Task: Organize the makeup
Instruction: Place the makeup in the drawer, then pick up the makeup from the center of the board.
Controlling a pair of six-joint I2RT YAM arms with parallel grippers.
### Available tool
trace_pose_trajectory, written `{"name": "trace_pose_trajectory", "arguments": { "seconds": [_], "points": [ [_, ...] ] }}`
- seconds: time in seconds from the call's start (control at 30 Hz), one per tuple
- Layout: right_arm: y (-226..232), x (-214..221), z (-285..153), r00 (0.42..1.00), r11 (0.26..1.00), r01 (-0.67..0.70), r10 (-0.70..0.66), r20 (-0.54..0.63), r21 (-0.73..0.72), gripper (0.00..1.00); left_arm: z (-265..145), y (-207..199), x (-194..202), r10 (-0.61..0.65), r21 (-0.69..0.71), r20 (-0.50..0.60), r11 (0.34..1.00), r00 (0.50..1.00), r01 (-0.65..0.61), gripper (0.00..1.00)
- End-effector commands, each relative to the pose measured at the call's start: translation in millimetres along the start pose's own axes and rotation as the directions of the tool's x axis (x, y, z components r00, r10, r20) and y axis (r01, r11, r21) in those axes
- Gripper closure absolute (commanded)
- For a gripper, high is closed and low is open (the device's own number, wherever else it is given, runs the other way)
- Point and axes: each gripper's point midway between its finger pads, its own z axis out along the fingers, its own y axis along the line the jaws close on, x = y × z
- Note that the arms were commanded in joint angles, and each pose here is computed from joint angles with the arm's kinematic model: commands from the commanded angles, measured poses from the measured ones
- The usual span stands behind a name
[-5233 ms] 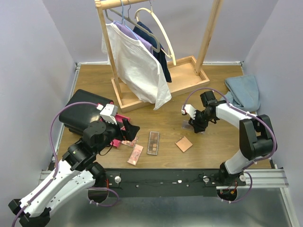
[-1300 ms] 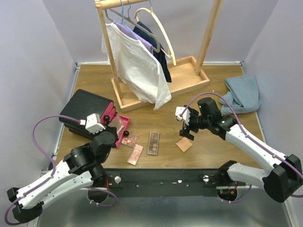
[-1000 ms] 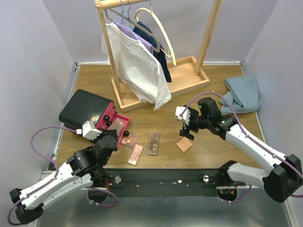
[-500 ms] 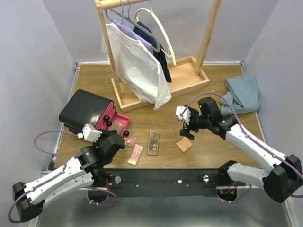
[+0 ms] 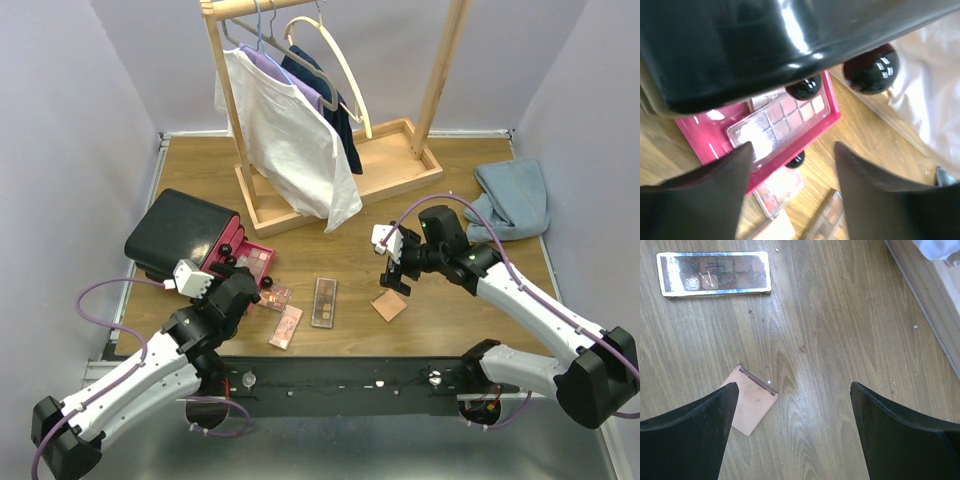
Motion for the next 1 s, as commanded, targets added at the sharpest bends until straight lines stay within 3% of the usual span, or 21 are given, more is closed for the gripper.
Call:
{"name": "trace_pose_trajectory", "arguments": {
  "seconds": [0.0, 0.1, 0.4, 0.63, 0.77, 0.9, 0.97],
  "points": [
    [7, 8, 3, 1.0, 1.0, -0.009, 0.009, -0.003, -0.02, 0.0, -13, -8, -10, 0.033, -0.029, -0.027, 0.999, 0.999, -0.034, 0.17],
    [6, 7, 2, 1.0, 1.0, -0.008, 0.008, -0.002, -0.019, 0.0, -21, -10, -16, 0.069, -0.062, -0.046, 0.995, 0.997, -0.072, 0.06],
    [7, 7, 2, 1.0, 1.0, -0.005, 0.005, -0.003, -0.026, 0.0, -34, -40, -14, 0.227, 0.059, -0.108, 0.973, 0.968, -0.222, 0.05],
    [8, 8, 2, 1.0, 0.999, -0.003, 0.002, -0.01, -0.033, 0.0, -31, -52, 18, 0.477, 0.214, -0.178, 0.872, 0.86, -0.44, 0.04],
    [8, 9, 2, 1.0, 0.999, -0.003, 0.003, -0.012, -0.035, 0.0, -35, -67, 43, 0.643, 0.421, -0.157, 0.73, 0.75, -0.538, 0.05],
    [9, 10, 3, 1.0, 0.999, -0.004, 0.004, -0.015, -0.037, 0.0, -27, -63, 43, 0.701, 0.405, -0.131, 0.683, 0.701, -0.607, 0.08],
    [9, 10, 3, 1.0, 0.999, -0.003, 0.003, -0.015, -0.038, 0.0, -21, -60, 47, 0.736, 0.385, -0.142, 0.657, 0.662, -0.648, 0.16]
  ]
}}
